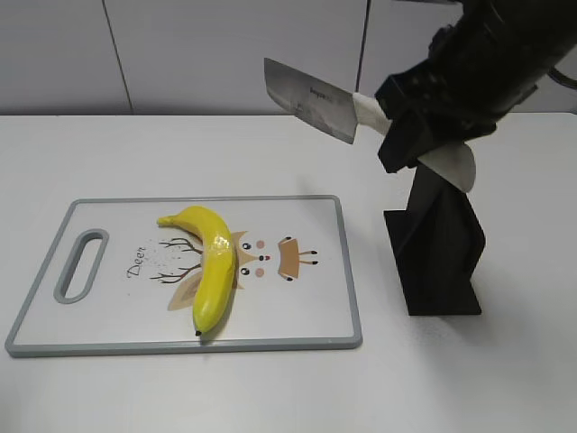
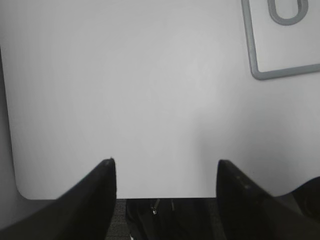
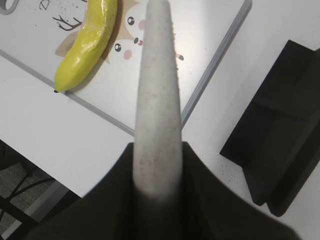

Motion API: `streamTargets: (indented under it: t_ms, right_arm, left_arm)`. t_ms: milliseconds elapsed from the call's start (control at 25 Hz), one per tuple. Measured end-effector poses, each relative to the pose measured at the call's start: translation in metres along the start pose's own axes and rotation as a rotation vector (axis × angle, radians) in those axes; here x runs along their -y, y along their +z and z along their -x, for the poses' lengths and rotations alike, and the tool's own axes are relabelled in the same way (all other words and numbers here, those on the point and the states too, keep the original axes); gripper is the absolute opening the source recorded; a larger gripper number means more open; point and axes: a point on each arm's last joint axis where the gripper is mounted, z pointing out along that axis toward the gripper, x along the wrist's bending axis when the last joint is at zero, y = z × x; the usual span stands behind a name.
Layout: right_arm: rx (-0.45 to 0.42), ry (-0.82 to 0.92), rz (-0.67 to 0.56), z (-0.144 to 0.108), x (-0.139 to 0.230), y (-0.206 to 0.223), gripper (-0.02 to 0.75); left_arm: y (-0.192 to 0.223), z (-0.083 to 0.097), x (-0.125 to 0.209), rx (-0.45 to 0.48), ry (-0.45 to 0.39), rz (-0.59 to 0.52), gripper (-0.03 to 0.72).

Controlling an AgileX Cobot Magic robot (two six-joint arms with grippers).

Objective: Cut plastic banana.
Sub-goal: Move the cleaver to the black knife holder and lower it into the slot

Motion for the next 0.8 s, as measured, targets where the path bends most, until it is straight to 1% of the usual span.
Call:
streamTargets:
  t_ms: [160,400,640,720,800]
  right_arm:
    - [0.013,0.031,0.039,0.002,0.024,-0.002,0.163]
    - [0.019,0.055,0.083,0.001,0.052,-0.012,0.162]
    - [0.012,0.062,0.142,-0.004,0.065,-0.033,0.162]
    - [0.007,0.081,0.171,-0.006,0.067,-0.042,0.162]
    - [0.007,0.106,0.199,-0.008,0.07,-0.05,0.162]
  left_arm:
    - [-0.003,0.007,0.036,-0.01,-0.023,0.058,0.589]
    - [-0.012,0.015,0.082,-0.043,-0.051,0.238,0.588]
    - [-0.013,0.023,0.121,-0.07,-0.087,0.397,0.587]
    - [-0.011,0.025,0.131,-0.073,-0.106,0.432,0.587]
    - [-0.013,0.026,0.14,-0.082,-0.123,0.492,0.587]
